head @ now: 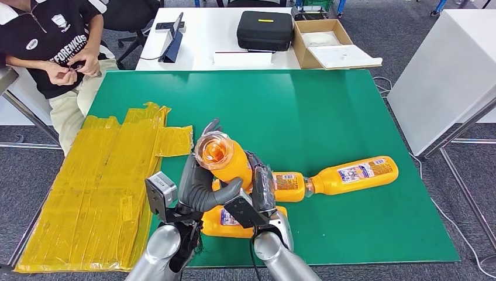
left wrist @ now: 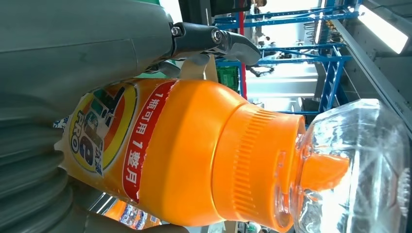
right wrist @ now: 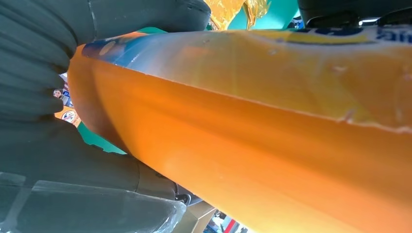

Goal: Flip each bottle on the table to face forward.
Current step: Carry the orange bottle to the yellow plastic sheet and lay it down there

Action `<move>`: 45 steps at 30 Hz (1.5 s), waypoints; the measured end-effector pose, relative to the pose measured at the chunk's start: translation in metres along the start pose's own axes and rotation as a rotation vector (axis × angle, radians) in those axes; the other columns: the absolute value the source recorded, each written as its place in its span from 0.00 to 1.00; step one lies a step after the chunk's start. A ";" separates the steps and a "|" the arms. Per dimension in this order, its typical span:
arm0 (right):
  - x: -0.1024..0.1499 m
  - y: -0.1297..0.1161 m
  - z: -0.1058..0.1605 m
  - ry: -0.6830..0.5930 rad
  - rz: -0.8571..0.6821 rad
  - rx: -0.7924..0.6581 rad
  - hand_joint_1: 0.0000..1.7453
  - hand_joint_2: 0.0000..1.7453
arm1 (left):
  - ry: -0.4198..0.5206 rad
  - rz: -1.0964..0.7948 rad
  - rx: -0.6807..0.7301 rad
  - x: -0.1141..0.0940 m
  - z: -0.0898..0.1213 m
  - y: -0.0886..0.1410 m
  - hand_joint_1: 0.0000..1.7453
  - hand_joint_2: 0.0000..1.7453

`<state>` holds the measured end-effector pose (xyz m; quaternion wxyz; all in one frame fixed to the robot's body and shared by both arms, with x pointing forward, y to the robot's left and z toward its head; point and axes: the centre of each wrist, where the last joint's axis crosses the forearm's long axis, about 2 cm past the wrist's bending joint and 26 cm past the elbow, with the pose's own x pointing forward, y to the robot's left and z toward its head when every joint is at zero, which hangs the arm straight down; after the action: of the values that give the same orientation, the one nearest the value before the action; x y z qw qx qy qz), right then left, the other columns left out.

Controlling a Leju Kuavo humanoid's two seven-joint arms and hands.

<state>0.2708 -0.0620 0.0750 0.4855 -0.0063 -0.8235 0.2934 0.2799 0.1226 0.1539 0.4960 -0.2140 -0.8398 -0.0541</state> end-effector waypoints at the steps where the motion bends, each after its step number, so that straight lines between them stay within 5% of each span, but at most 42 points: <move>1: 0.000 0.000 0.000 0.001 0.001 0.001 1.00 1.00 | 0.001 0.001 0.000 0.000 0.000 0.000 0.00 1.00; 19: -0.002 0.000 -0.003 0.024 -0.044 -0.006 1.00 1.00 | 0.023 0.006 0.008 -0.004 -0.005 0.004 0.00 1.00; 45: 0.018 -0.018 0.004 -0.072 -0.108 -0.255 1.00 1.00 | 0.092 0.024 0.012 -0.017 0.007 -0.004 0.00 1.00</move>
<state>0.2628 -0.0734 0.0964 0.4660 -0.0132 -0.8701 0.1601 0.2796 0.1163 0.1358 0.5359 -0.2185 -0.8138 -0.0530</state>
